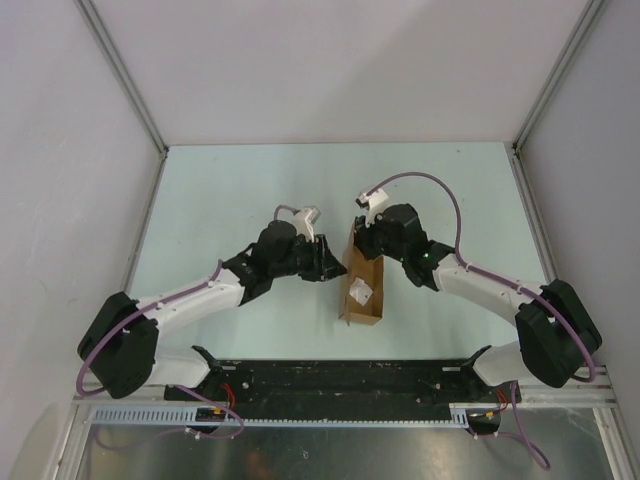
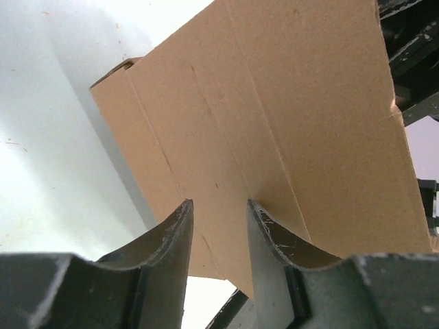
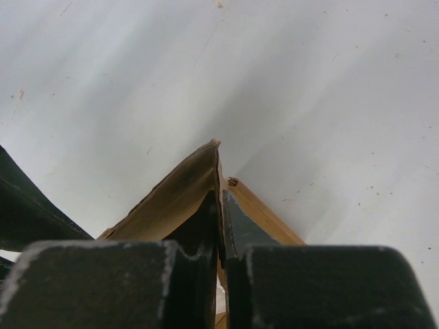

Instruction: Fold the paper box

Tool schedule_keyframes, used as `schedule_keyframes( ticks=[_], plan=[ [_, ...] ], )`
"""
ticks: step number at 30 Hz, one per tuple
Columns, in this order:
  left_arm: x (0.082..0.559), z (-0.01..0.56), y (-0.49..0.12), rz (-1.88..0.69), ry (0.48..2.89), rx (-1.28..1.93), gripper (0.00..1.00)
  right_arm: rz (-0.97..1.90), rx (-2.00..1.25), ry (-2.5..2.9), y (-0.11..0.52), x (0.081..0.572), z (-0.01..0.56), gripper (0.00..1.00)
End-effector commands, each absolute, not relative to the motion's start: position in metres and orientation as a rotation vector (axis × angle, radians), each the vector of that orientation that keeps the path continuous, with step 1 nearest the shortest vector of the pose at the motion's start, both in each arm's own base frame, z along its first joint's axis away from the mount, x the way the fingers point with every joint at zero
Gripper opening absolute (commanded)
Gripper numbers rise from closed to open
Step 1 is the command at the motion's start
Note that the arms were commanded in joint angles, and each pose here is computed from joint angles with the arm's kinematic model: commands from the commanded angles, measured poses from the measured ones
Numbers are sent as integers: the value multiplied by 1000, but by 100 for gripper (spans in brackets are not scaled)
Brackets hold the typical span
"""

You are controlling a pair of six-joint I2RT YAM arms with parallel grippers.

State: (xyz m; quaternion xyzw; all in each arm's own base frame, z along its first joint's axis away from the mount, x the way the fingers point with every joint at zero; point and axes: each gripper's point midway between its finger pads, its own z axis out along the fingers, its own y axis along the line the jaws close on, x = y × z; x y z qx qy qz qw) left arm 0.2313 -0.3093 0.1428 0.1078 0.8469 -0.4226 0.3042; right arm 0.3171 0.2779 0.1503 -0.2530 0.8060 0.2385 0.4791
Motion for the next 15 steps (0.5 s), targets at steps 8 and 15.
schedule_keyframes(
  ticks=[8, 15],
  plan=[
    [259, 156, -244, -948, 2147, 8, 47, 326, -552, 1967, 239, 329, 175, 10],
    [271, 157, -186, -820, 2096, -184, 52, 271, -507, 2058, 216, 311, 170, 20]
  ],
)
